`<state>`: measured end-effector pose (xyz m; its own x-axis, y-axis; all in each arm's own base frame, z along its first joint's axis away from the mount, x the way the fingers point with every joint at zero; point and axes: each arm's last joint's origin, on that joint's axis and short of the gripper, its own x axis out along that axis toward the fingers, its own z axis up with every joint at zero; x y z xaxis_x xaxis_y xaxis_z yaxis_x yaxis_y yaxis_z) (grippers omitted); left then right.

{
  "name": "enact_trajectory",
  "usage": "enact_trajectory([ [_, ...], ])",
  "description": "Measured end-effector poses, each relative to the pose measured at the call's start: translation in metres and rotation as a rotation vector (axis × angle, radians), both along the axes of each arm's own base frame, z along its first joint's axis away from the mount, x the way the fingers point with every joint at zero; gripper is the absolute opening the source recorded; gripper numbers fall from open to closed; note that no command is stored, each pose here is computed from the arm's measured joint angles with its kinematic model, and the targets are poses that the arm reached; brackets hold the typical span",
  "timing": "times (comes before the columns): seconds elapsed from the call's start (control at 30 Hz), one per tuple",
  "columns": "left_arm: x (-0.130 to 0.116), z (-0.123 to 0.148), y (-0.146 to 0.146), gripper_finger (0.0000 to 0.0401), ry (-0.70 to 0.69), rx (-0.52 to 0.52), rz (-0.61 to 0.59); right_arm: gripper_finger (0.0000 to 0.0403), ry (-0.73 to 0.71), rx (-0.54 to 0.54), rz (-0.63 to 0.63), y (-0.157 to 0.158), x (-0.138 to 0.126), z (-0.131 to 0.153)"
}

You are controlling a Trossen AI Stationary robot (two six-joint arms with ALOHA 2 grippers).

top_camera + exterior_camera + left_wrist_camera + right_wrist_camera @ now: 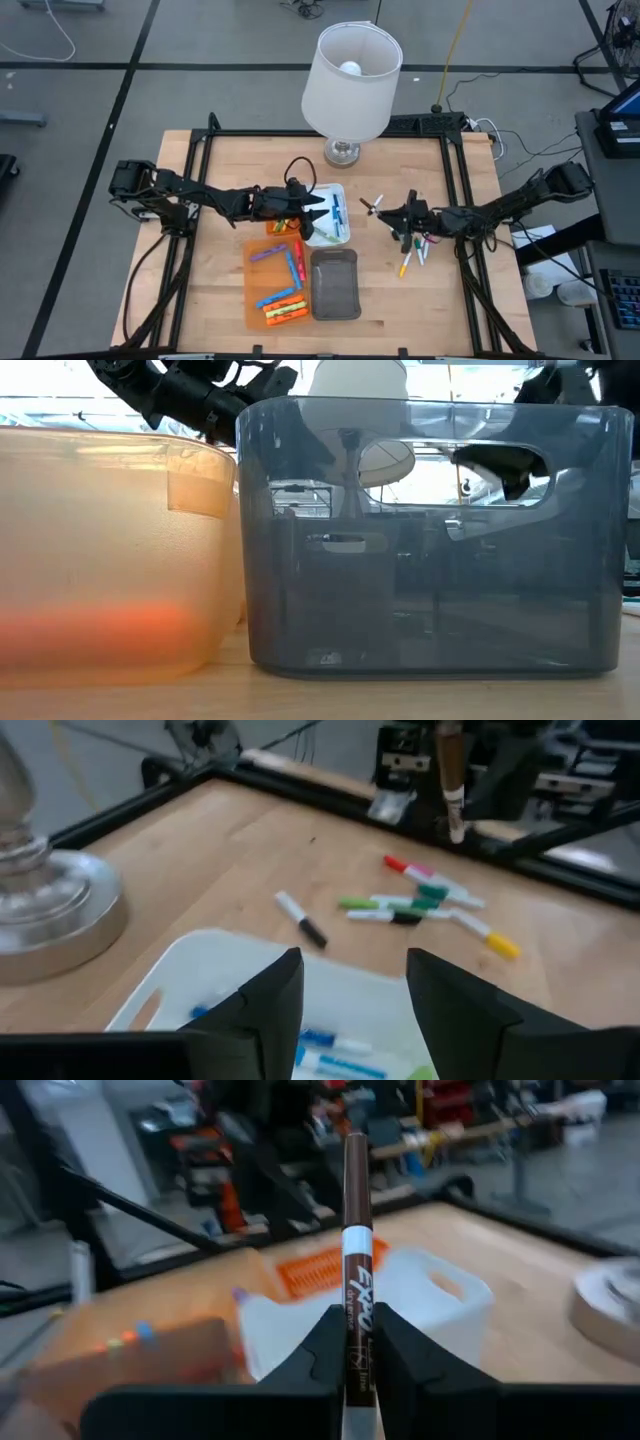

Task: Pick & Place Markers
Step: Put the brown marker pen into the white bin

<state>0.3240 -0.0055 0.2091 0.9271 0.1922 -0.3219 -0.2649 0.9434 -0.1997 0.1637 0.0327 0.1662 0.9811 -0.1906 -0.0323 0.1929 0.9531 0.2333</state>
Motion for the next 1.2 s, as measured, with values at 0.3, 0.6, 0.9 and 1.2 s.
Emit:
enact_trajectory([
  [0.3,0.019,-0.005,-0.029,0.0174,-0.217,0.152,-0.229,0.0018,-0.079,-0.024,0.027,0.011,0.002,0.012],
  [0.6,0.033,-0.015,-0.036,0.0212,-0.383,0.150,-0.235,0.0017,-0.069,-0.133,0.089,0.037,0.026,0.032],
  [0.9,0.041,0.002,-0.048,0.0260,-0.435,0.163,-0.266,0.0017,-0.020,-0.220,0.113,0.057,0.060,0.036],
  [1.2,0.042,0.007,-0.060,0.0245,-0.453,0.195,-0.329,0.0017,0.006,-0.280,0.113,0.067,0.080,0.035],
])
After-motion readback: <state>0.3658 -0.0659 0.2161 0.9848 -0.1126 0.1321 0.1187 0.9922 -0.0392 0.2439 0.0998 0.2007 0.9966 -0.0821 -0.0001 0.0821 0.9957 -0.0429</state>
